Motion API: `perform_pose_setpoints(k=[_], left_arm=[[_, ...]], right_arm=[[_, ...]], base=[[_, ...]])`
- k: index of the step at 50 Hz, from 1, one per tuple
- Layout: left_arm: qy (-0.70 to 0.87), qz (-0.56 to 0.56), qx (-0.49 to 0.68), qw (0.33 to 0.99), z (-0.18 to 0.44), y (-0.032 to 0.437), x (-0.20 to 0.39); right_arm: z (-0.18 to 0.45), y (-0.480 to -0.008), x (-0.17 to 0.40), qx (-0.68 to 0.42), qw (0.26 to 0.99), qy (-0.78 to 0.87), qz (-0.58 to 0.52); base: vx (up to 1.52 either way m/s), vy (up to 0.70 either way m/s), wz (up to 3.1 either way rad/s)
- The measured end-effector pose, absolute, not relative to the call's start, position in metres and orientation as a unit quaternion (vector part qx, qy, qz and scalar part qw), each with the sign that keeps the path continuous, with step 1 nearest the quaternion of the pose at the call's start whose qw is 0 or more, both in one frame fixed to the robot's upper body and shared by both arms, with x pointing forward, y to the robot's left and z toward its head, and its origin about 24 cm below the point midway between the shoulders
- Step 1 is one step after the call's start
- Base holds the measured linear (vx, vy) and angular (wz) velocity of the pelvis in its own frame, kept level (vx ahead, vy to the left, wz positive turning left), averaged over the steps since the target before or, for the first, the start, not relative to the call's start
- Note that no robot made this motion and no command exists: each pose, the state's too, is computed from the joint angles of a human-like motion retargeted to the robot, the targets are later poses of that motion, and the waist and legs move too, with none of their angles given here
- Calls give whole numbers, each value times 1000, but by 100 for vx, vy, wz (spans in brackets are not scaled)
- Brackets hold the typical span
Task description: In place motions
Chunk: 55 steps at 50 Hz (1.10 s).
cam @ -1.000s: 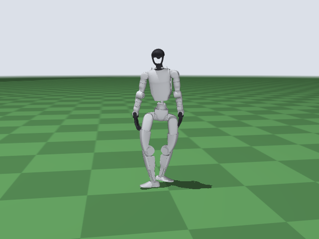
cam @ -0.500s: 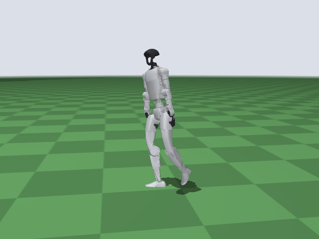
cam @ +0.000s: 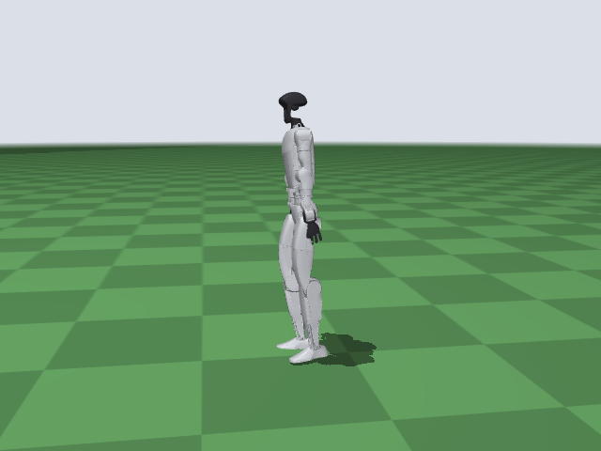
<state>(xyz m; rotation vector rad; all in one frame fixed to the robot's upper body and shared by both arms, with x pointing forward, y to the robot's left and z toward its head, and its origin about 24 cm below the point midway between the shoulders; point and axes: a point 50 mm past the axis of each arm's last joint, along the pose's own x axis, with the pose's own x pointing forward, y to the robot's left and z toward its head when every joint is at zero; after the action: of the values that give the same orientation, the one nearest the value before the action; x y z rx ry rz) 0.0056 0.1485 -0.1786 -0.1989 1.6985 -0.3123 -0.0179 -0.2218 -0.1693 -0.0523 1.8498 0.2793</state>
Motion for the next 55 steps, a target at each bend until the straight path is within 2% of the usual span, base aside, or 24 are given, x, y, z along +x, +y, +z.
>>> perform_pose_setpoints(k=[4, 10, 15, 22, 32, 38, 42, 48, 55], left_arm=[[756, -111, -117, 635, -178, 145, -2], [778, -63, -180, 599, -174, 142, -29], [804, -59, -145, 574, -172, 156, -43], [814, -64, -103, 568, -171, 174, -43], [790, -10, -152, 593, -174, 170, -29], [776, -37, -142, 613, -177, 166, -23], [769, -57, -118, 625, -178, 167, -17], [757, -95, -117, 636, -179, 150, -3], [759, -134, -69, 633, -179, 150, -1]], right_arm=[[-170, -222, -1, -65, 595, 788, 146], [-172, -201, 59, -146, 653, 702, 246], [-170, -184, 84, -182, 683, 647, 287], [-175, -194, 47, -145, 660, 696, 242], [-174, -203, -13, -12, 605, 788, 111], [-172, -208, -25, -15, 591, 801, 96], [-172, -209, -20, -37, 589, 800, 107], [-173, -215, 10, -64, 627, 767, 119], [-173, -215, 17, -52, 644, 755, 116]], base=[[-9, 2, -145], [-23, -11, -219], [-25, -12, -261], [-5, -15, -223], [16, -20, -110], [28, -24, -78], [23, -23, -153], [9, -4, -113], [18, 3, -82]])
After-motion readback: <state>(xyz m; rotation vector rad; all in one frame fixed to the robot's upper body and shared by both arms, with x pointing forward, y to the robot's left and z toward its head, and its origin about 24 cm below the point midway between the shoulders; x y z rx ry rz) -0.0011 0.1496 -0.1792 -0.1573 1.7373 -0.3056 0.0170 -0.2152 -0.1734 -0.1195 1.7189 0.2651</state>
